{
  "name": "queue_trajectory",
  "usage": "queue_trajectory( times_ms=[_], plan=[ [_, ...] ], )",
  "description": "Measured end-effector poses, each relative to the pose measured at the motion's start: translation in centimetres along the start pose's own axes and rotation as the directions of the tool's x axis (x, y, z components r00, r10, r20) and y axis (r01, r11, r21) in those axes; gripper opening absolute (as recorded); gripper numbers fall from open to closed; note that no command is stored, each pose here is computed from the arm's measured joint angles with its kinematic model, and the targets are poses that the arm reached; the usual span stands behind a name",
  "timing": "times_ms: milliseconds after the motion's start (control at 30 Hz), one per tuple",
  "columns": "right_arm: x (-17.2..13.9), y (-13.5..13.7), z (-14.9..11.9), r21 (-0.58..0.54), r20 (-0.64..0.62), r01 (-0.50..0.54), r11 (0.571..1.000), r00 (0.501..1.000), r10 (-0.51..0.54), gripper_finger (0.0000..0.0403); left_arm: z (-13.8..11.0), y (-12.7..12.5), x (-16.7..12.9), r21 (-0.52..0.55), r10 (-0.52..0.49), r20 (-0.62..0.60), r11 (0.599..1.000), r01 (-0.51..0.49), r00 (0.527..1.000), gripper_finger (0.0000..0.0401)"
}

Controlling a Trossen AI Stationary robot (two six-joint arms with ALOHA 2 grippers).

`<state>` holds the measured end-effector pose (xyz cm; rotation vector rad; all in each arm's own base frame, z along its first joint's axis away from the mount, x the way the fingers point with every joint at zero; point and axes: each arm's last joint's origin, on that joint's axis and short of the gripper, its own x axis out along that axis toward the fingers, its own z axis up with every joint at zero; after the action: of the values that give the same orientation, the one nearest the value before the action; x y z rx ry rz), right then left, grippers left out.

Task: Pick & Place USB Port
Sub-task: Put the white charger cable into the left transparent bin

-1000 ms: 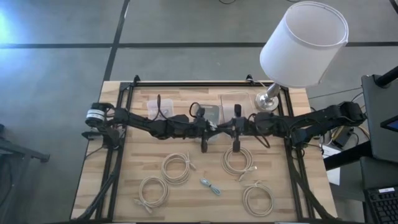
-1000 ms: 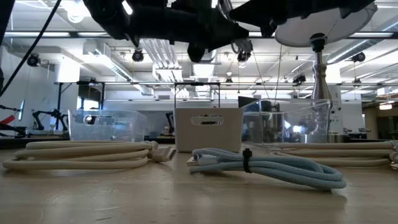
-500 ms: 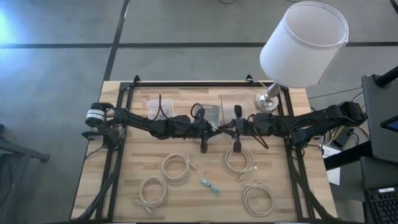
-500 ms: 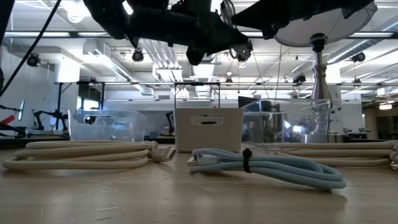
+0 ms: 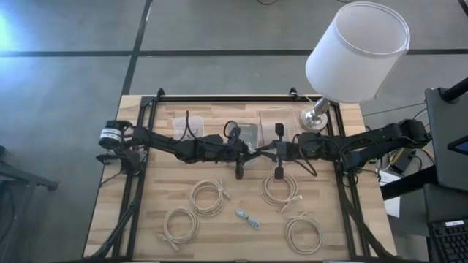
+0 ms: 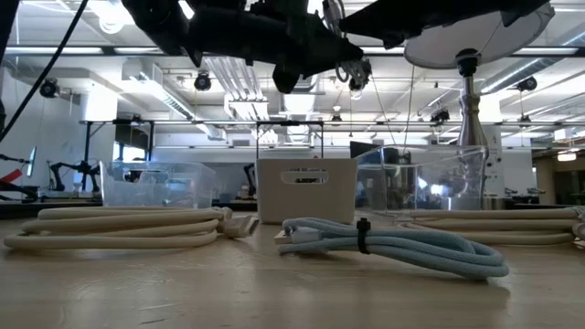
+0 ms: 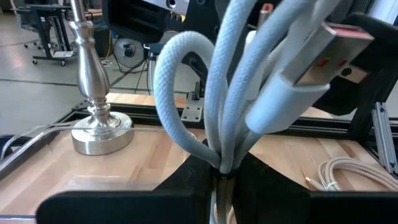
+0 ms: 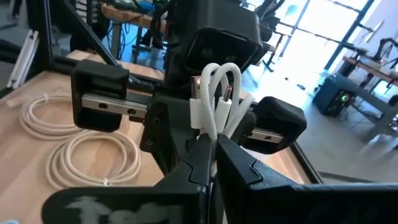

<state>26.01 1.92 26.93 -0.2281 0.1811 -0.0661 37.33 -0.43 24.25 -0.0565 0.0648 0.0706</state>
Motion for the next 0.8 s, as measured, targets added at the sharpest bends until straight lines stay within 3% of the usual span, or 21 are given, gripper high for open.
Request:
queue_trajectory(
  times_ms=[533,800],
  plan=[
    [0.1,-0.3,1.2,0.037,-0.107,0.006,0.999,0.994,-0.002,0.0016,0.2,0.0,0.1,-0.019,0.001,0.004,1.0,-0.001,1.0,0.003],
    [0.0,-0.4,1.7,0.094,-0.15,0.013,0.995,0.989,0.001,0.0071,0.0,0.1,0.1,-0.026,0.025,-0.002,0.999,-0.025,1.0,0.0039]
  ],
)
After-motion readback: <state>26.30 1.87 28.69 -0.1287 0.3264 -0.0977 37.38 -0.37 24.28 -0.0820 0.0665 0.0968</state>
